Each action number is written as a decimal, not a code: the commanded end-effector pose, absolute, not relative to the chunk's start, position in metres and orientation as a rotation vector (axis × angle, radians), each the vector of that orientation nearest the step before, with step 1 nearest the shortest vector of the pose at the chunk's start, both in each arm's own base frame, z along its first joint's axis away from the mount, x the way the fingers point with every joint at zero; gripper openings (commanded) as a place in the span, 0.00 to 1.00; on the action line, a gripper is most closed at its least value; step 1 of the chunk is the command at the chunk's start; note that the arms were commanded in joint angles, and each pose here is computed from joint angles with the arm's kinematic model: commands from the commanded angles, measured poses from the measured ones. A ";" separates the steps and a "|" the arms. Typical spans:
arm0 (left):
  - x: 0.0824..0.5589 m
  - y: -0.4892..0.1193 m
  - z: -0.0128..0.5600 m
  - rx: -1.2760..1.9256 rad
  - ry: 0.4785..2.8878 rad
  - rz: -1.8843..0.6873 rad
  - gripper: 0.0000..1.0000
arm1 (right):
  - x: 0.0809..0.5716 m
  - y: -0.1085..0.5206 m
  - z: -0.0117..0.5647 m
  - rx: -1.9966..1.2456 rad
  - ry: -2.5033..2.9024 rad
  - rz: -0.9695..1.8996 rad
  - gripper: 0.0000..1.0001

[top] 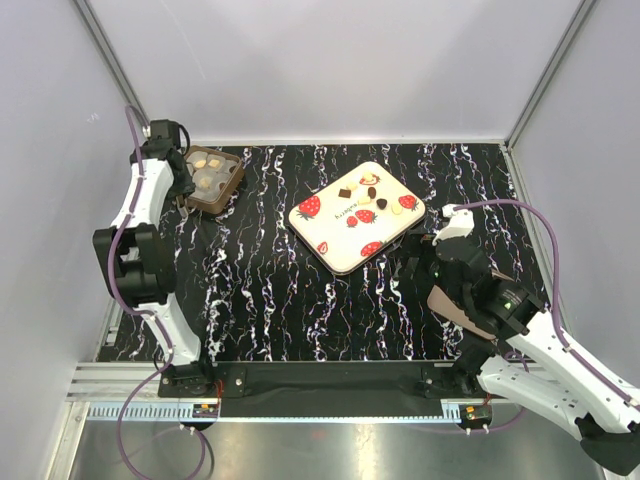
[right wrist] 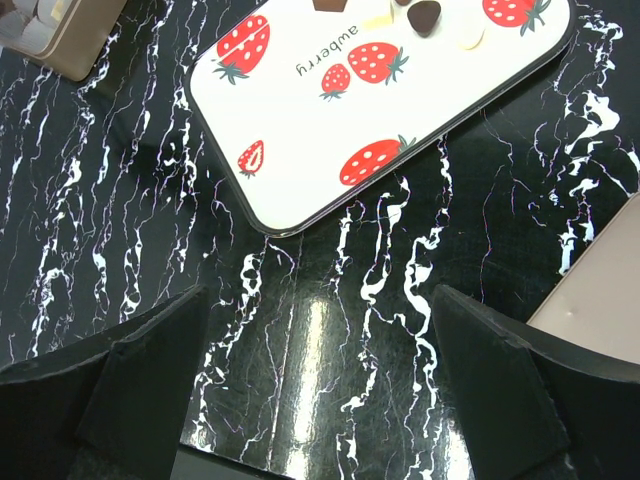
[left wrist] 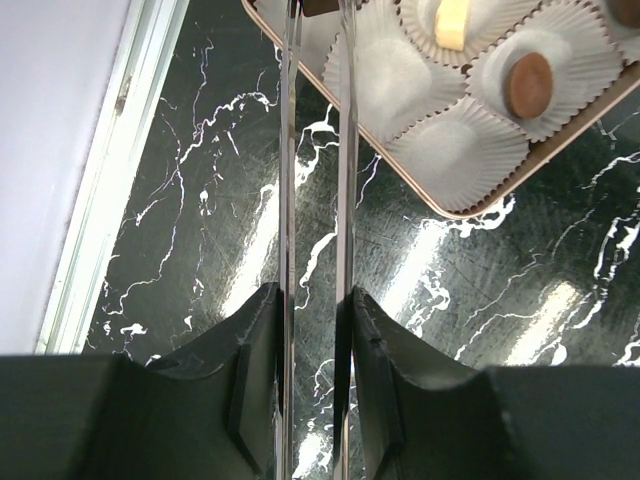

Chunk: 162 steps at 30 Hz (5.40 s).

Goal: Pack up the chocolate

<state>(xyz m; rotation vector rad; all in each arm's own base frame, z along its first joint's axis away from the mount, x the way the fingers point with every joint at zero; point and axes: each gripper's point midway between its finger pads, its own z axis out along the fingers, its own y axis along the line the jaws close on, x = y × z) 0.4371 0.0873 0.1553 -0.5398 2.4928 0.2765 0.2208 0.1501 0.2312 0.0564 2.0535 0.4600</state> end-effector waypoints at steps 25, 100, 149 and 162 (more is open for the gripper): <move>0.456 0.111 0.167 -0.541 2.431 0.382 0.42 | 0.230 0.145 0.247 0.073 1.987 0.428 1.00; 0.428 -0.340 0.117 0.605 2.302 -0.352 0.51 | 0.218 0.119 0.264 0.117 1.966 0.370 1.00; 0.406 -0.324 0.144 0.596 2.277 -0.203 0.40 | 0.211 0.121 0.271 0.147 1.957 0.441 1.00; 0.390 -0.323 0.167 0.635 2.224 -0.289 0.43 | 0.208 0.120 0.270 0.159 1.956 0.460 1.00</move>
